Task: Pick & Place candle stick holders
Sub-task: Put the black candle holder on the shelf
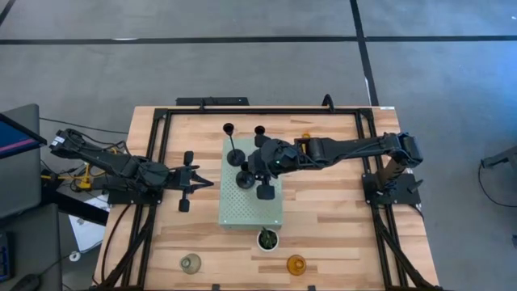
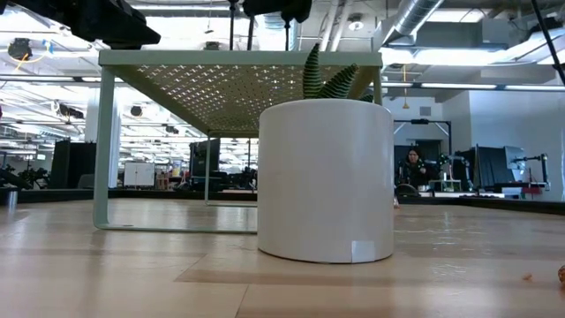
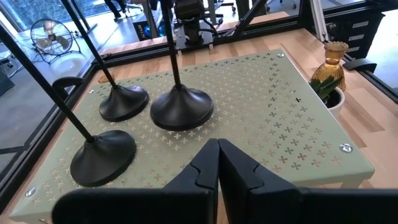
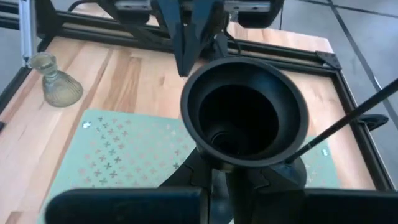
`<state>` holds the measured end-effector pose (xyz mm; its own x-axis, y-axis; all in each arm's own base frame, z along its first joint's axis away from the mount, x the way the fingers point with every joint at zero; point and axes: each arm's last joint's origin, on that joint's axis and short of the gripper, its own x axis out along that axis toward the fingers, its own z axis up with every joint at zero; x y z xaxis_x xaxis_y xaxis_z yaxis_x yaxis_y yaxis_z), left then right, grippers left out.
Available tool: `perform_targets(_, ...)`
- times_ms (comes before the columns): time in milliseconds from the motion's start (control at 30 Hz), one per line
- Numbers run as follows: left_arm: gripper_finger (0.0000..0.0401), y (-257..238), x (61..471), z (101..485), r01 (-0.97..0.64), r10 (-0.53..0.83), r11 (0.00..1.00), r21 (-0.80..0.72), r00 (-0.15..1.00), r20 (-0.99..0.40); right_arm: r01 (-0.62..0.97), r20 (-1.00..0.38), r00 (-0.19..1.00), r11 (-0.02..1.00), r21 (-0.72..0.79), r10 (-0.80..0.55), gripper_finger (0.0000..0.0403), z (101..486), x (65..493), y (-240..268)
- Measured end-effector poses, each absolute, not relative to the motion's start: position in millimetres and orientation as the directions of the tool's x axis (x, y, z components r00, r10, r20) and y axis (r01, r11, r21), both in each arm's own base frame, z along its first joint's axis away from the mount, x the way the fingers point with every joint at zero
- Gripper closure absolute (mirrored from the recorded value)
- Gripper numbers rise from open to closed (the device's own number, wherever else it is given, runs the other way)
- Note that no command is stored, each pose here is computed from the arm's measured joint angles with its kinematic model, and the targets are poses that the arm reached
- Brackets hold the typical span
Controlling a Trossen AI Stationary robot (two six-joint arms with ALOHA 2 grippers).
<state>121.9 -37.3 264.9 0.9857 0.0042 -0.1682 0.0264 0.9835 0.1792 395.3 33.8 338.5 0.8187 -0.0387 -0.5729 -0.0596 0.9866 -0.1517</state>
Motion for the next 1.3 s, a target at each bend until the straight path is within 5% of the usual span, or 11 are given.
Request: perform_targets(1300,0.0394,-37.3,121.9,264.9,0.027,0.004,0.983,0.179,0.986,-0.168,-0.087,-0.602,0.799,0.992,-0.094,0.013,0.0358,335.9,393.9,30.7)
